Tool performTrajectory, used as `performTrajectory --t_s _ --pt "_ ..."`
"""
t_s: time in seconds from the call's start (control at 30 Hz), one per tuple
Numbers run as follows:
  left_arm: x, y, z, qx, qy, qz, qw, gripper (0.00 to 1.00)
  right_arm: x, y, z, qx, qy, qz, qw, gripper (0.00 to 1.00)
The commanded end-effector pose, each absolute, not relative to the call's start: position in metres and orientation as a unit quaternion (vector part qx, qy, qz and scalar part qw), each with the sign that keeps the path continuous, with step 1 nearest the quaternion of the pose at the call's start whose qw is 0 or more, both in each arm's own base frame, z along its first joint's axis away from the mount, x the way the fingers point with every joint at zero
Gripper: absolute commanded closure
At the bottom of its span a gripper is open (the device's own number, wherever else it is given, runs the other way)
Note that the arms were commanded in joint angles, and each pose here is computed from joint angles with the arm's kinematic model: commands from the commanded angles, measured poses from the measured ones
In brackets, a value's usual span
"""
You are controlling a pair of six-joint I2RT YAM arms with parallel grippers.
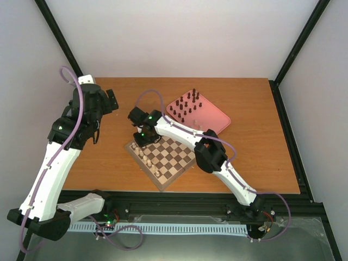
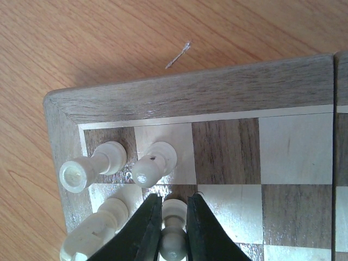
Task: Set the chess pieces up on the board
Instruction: Place the chess piece on the chessboard.
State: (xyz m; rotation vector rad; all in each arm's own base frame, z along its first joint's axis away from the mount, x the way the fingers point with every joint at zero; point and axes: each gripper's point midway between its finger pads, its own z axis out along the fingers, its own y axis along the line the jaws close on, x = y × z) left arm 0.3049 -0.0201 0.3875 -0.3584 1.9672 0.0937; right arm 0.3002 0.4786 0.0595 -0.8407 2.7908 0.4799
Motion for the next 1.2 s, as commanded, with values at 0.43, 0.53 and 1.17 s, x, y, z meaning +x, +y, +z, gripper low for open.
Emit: performTrajectory --t_s 0.43,0.53,1.17 --pt "0.309 -0.022 0.391 -0.146 0.827 0.045 0.541 0.00 0.296 0.483 0.104 -0.296 0.929 0.185 0.120 0.83" --pt "0.310 -0.023 0.389 -0.146 0.828 0.045 0.540 0.00 0.295 0.483 0.110 -0.298 0.928 0.188 0.122 0.83" --pt "0.312 -0.023 0.387 -0.143 0.830 0.048 0.538 0.00 0.291 0.489 0.092 -0.305 0.927 0.188 0.109 0.83"
